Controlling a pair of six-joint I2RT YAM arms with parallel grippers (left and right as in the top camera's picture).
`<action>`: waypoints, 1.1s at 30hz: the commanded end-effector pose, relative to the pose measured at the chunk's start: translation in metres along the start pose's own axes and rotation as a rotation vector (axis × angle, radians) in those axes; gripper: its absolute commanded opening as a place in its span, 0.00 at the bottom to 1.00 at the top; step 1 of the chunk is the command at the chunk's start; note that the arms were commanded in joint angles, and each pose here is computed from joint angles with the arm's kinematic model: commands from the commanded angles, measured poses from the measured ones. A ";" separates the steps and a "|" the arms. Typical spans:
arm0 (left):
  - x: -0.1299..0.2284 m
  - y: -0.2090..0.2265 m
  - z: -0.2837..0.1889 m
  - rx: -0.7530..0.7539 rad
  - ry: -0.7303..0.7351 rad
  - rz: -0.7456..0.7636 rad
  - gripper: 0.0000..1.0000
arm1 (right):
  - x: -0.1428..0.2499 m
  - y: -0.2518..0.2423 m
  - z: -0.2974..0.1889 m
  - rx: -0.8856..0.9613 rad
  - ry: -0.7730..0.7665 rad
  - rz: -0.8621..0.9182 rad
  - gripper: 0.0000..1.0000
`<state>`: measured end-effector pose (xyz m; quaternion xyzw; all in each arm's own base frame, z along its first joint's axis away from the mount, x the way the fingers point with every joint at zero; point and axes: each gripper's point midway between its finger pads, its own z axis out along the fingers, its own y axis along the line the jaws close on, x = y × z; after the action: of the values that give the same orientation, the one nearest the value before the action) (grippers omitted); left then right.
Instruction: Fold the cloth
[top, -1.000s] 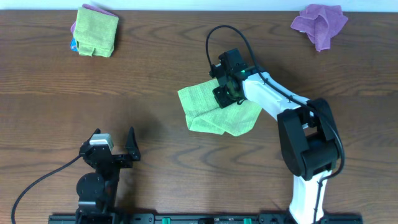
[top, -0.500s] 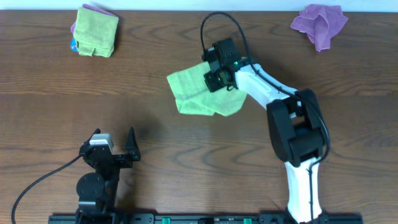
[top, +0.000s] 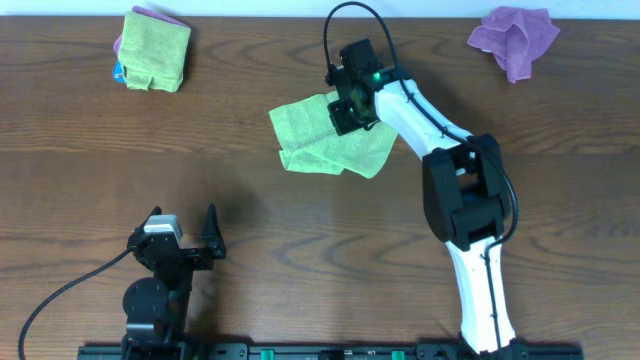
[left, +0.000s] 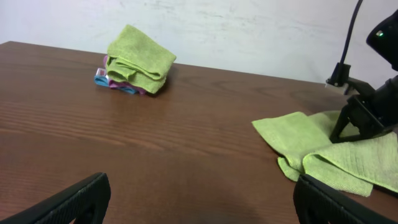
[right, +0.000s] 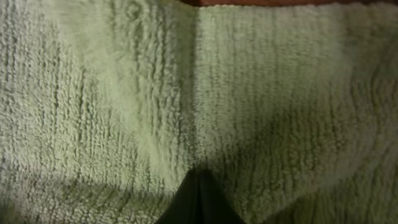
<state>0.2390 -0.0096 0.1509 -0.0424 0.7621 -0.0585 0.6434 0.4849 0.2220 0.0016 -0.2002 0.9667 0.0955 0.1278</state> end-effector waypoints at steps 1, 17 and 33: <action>0.016 0.004 0.003 -0.015 0.034 -0.007 0.95 | -0.006 -0.011 -0.010 0.042 0.026 0.019 0.22; 0.016 0.004 0.003 -0.015 0.034 -0.007 0.95 | -0.018 0.007 -0.163 0.070 0.001 -0.128 0.61; 0.016 0.004 0.003 -0.015 0.034 -0.007 0.95 | 0.054 0.013 -0.237 0.256 -0.016 -0.199 0.59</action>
<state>0.2390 -0.0096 0.1508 -0.0424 0.7623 -0.0585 0.6432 0.3967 0.1724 0.2351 -0.2702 0.9421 -0.0113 0.1981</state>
